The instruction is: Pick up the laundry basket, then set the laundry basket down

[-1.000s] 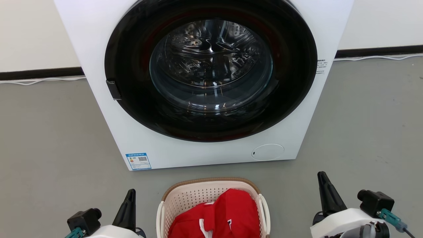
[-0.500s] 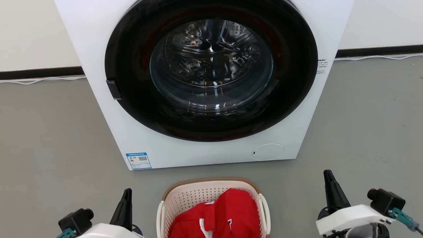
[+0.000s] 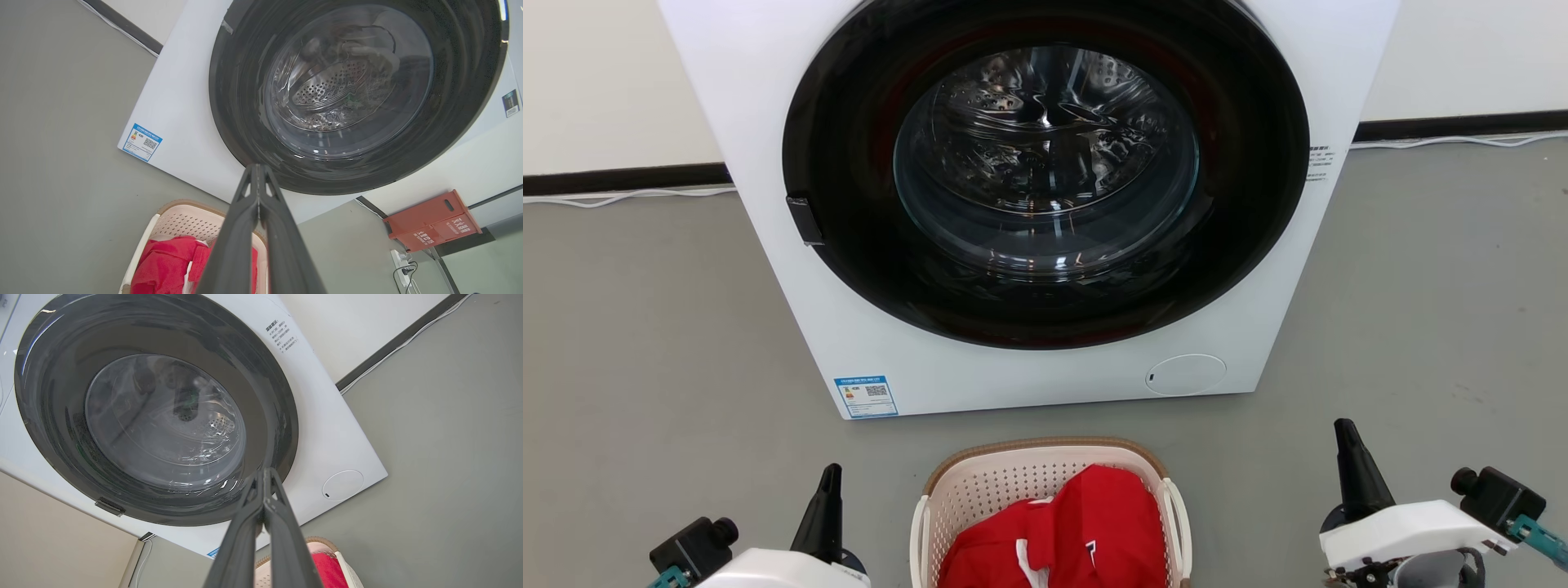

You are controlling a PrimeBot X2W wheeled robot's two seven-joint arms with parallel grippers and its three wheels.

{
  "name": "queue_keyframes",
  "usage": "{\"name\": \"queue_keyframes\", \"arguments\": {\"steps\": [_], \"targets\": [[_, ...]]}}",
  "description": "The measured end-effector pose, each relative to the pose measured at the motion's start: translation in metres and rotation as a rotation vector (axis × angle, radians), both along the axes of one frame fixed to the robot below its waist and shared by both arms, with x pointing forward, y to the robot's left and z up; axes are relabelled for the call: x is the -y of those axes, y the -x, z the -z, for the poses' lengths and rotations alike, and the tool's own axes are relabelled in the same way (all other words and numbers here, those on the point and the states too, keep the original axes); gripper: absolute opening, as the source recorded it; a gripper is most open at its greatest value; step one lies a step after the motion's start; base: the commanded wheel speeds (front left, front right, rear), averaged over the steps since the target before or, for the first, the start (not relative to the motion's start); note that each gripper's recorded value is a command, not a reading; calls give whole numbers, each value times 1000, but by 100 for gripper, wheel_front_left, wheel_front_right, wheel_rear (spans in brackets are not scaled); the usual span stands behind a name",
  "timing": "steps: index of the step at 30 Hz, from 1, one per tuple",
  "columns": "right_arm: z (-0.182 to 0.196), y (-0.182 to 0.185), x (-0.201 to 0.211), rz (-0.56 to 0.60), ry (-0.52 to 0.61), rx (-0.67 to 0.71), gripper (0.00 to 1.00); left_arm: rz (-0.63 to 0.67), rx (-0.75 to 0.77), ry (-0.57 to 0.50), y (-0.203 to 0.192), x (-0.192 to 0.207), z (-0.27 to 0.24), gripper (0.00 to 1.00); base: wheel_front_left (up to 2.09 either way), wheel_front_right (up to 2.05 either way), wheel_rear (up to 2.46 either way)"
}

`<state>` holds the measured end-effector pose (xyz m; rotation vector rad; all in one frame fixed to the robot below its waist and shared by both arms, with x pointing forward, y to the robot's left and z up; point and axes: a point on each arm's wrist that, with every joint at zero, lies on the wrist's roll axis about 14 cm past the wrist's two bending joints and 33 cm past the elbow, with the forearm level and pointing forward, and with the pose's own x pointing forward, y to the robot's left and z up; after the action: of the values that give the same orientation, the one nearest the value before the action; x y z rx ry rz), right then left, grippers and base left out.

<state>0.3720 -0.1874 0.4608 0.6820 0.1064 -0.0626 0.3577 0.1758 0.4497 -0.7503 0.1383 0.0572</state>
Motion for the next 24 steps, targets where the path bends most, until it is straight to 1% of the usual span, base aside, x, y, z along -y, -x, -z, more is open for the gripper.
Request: {"name": "queue_keyframes", "arguments": {"steps": [24], "targets": [[-3,-2,8,51,-255,-5,0,-46,-18,232,-2,-6,-1,0,0,0,0]]}}
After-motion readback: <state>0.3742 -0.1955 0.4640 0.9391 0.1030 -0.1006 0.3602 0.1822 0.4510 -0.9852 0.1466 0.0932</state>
